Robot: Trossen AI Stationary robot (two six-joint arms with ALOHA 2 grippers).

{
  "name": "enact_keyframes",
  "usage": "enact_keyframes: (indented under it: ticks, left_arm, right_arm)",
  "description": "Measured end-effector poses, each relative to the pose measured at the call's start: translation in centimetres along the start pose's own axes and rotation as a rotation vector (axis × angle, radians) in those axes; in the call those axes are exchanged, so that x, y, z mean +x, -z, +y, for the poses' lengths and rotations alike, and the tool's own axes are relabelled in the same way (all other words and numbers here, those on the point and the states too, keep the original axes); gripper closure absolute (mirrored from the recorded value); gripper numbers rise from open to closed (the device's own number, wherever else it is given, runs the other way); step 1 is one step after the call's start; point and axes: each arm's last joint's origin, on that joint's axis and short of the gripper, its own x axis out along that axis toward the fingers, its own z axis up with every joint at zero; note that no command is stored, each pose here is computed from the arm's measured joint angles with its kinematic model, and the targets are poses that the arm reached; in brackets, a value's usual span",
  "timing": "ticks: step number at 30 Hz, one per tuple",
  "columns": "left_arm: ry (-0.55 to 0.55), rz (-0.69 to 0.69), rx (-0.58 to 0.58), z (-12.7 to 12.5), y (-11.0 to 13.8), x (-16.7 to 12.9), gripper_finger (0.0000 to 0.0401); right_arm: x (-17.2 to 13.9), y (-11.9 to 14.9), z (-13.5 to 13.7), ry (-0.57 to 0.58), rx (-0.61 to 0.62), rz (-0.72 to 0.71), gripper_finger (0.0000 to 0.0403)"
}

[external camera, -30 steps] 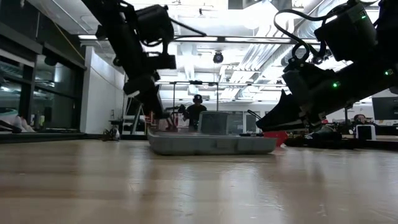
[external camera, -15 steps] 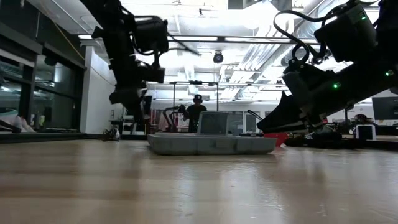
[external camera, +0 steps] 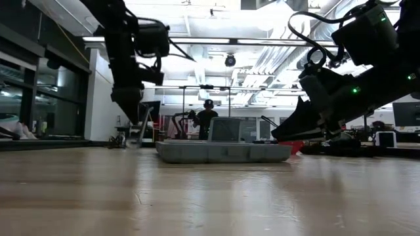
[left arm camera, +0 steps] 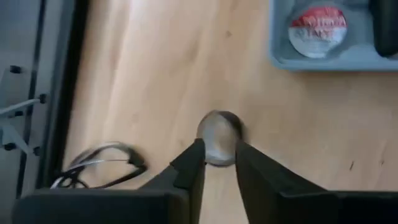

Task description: Prefit tool cases

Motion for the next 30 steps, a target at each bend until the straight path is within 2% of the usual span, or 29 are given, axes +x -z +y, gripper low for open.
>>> enact_keyframes:
  ticks: [8,13,20,25,30]
  left_arm:
    - [-0.032,-0.102,-0.061,1.3,0.6,-2.8,0.0265]
    - [0.026,-0.18,-0.092,1.2,0.4,-3.9,0.0257]
    - [0.169,-0.321,-0.085,-0.7,-1.1,-4.4,0.0256]
    - [0.194,-0.418,-0.05,-2.9,-2.9,-3.9,0.0256]
    - [0.202,-0.41,0.027,-5.2,-4.1,-1.5,0.0256]
  right_arm:
    - [0.0,0.0,0.0,0.002,-0.004,0.003,0.0291]
    - [0.0,0.0,0.0,0.003,-0.004,0.003,0.0291]
    - [0.0,0.0,-0.1,0.004,-0.003,0.002,0.0291]
    - [0.0,0.0,0.0,0.004,-0.003,0.002,0.0291]
    - [0.0,0.0,0.0,0.005,-0.003,0.002,0.0291]
